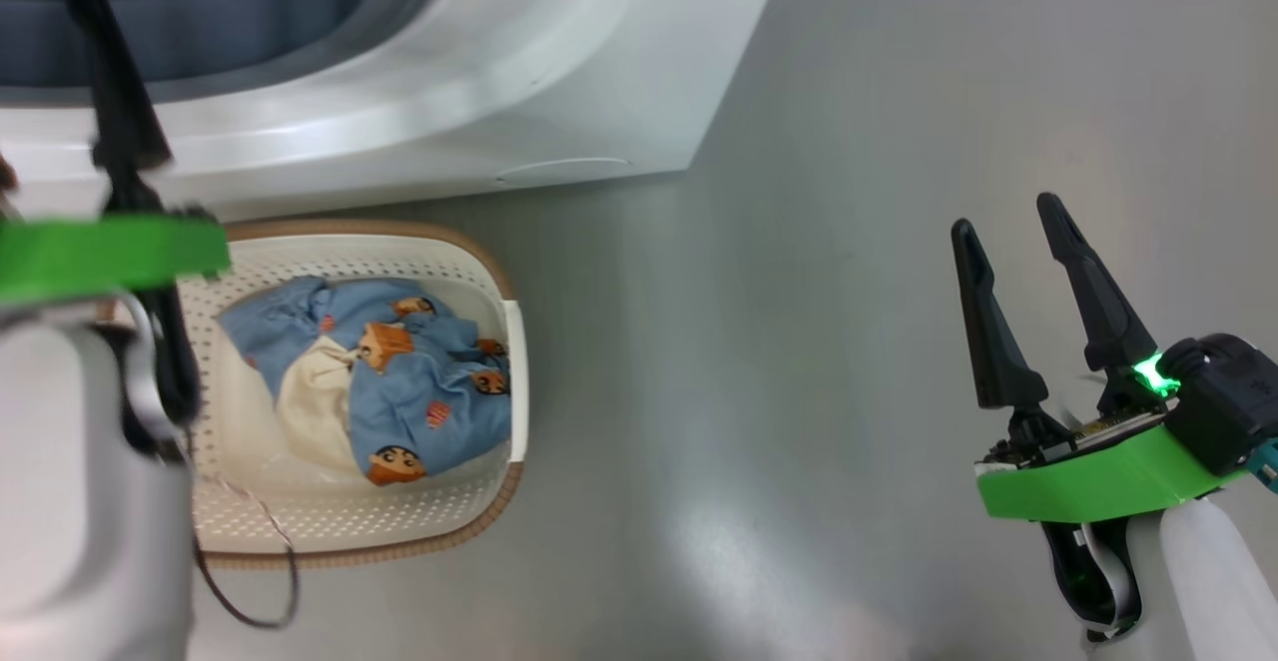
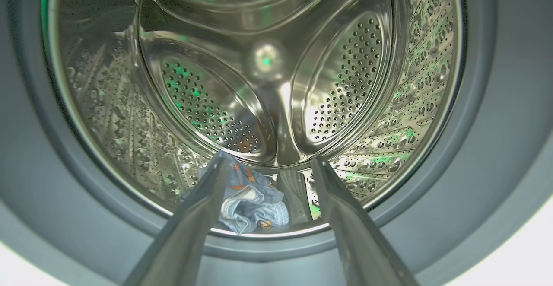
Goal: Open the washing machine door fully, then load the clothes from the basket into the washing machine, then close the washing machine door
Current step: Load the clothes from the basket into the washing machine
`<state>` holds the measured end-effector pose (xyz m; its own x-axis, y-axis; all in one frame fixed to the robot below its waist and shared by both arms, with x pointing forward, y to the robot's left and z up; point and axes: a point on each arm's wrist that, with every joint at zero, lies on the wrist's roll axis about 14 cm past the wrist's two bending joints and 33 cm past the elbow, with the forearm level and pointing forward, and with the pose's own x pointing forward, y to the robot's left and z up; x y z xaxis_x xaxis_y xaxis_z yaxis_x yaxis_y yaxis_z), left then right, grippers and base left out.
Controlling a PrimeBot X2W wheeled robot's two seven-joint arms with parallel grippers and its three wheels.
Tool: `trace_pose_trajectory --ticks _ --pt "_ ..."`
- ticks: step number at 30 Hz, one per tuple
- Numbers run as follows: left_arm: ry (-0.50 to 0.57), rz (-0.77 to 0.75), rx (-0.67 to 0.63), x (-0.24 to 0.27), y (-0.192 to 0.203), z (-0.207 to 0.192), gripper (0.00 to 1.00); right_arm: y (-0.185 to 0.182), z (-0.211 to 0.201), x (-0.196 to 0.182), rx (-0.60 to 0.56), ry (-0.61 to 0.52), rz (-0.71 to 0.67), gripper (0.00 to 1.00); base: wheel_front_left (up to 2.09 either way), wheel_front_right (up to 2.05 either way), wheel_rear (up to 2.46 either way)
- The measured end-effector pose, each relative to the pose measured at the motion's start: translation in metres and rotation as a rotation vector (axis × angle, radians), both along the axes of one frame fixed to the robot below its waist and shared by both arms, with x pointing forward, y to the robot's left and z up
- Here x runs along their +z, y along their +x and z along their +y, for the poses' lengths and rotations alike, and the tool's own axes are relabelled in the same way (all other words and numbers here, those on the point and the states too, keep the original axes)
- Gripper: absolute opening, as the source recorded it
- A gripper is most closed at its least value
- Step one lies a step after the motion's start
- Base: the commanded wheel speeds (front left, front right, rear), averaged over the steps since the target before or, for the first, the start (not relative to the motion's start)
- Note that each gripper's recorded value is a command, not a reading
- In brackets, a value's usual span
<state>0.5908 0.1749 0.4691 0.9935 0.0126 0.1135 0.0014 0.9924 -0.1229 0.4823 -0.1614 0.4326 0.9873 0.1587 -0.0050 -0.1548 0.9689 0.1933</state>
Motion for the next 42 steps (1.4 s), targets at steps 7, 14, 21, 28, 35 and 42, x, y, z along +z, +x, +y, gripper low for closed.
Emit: trace_pose_trajectory --ticks 7,14,21,28,35,42 --pt "0.027 -0.027 0.045 0.015 -0.056 0.007 1.0 -0.004 0.009 0.009 0.033 -0.009 -0.018 1.0 0.0 0.0 0.0" --pt "0.027 0.055 0.079 0.003 -0.113 0.01 1.0 -0.015 0.012 0.021 0.058 -0.041 -0.036 1.0 0.0 0.0 0.0" --pt "0.013 0.115 0.082 -0.002 -0.158 0.008 1.0 -0.033 0.011 0.033 0.068 -0.073 -0.046 1.0 0.0 0.0 0.0" --pt "-0.004 0.145 0.087 -0.001 -0.196 0.009 1.0 -0.055 0.012 0.05 0.068 -0.072 -0.067 1.0 0.0 0.0 0.0" --pt "-0.015 0.155 0.056 0.002 -0.233 0.0 1.0 -0.084 0.016 0.069 0.066 -0.065 -0.104 1.0 0.0 0.0 0.0" --pt "-0.018 0.101 0.045 0.02 -0.246 -0.003 1.0 -0.101 0.019 0.085 0.068 -0.064 -0.143 1.0 0.0 0.0 0.0"
